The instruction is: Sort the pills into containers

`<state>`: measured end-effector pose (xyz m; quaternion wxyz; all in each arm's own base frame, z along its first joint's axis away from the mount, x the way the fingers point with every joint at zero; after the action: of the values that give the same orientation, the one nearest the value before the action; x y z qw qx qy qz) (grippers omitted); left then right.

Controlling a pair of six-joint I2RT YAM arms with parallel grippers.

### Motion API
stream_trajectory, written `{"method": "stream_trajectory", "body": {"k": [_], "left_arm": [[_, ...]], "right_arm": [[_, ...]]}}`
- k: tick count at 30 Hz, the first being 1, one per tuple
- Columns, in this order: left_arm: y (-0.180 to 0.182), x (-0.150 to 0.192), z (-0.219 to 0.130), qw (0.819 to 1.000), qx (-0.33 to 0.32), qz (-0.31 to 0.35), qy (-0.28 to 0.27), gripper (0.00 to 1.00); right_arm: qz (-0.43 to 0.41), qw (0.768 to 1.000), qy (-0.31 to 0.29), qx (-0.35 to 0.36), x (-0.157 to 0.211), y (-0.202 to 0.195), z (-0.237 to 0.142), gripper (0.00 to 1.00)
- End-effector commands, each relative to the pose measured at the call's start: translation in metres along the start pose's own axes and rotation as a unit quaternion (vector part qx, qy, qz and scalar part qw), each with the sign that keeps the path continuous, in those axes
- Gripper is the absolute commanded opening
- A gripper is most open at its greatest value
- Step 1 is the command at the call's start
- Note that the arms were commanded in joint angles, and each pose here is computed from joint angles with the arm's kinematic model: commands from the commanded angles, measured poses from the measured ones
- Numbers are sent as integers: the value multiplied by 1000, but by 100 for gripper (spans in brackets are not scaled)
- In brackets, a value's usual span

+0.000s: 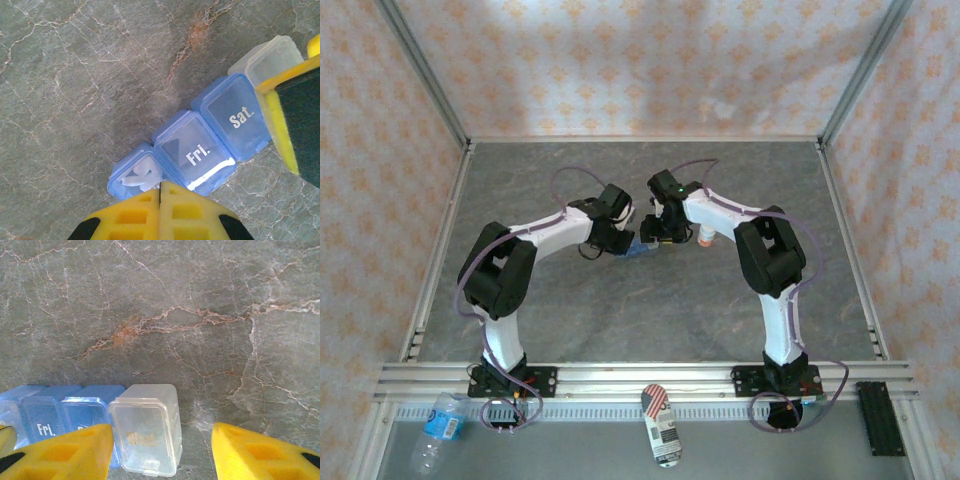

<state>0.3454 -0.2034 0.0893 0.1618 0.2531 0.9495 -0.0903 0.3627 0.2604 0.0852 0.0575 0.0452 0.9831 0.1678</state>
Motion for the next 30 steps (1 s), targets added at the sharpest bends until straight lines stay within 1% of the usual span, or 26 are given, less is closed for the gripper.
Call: {"method": "stream_trajectory", "body": {"k": [1, 2, 3, 9, 13, 16, 19, 20, 22, 25, 26, 27, 30], "left_arm": [[2, 18, 17, 999, -21, 17, 38, 0], [2, 19, 17, 999, -23, 19, 39, 0], [4, 25, 27, 998, -27, 20, 55, 0], [5, 39, 41, 992, -71, 53, 93, 0], [5, 41, 41, 991, -73, 54, 95, 0], [3, 35, 33, 993, -69, 49, 78, 0], [0, 23, 22, 996, -65, 44, 48, 0], [-2, 12, 8, 997, -63, 43, 21, 0], [-3, 0, -8, 997, -63, 38, -9, 0], [-5, -20, -34, 996, -66, 28, -62, 11], [-5, -27, -44, 994, -69, 22, -84, 16], [-5, -33, -55, 991, -74, 18, -108, 25], [-1, -47, -87, 980, -96, -3, -176, 39]], "right_arm": [[15, 999, 12, 40, 6, -20, 18, 54], [16, 999, 12, 40, 6, -20, 19, 54], [16, 999, 12, 40, 6, -20, 19, 54], [17, 999, 13, 38, 6, -19, 19, 54], [16, 999, 11, 37, 4, -18, 17, 54], [16, 999, 11, 36, 4, -18, 15, 54], [16, 999, 11, 36, 3, -17, 14, 54], [15, 999, 10, 34, 3, -16, 12, 54], [15, 999, 10, 32, 2, -14, 10, 54], [14, 999, 6, 28, 0, -12, 5, 54], [14, 1000, 5, 27, -1, -11, 3, 54], [13, 1000, 4, 25, -2, -10, 2, 54], [14, 1000, -2, 18, -7, -6, -5, 54]]}}
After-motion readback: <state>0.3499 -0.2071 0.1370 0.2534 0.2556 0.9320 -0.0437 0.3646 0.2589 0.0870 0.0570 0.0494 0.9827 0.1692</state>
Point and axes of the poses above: each hand's point on the last joint's axis, 136 mm out from that joint toward the fingers, its own z axis out along the fingers, its own y axis along the line the jaws close on, x = y × z, the point moved 5 cm from there along -z, back along the fingers, and after that the axes turned 14 degrees about z, right-handed, at the moved point
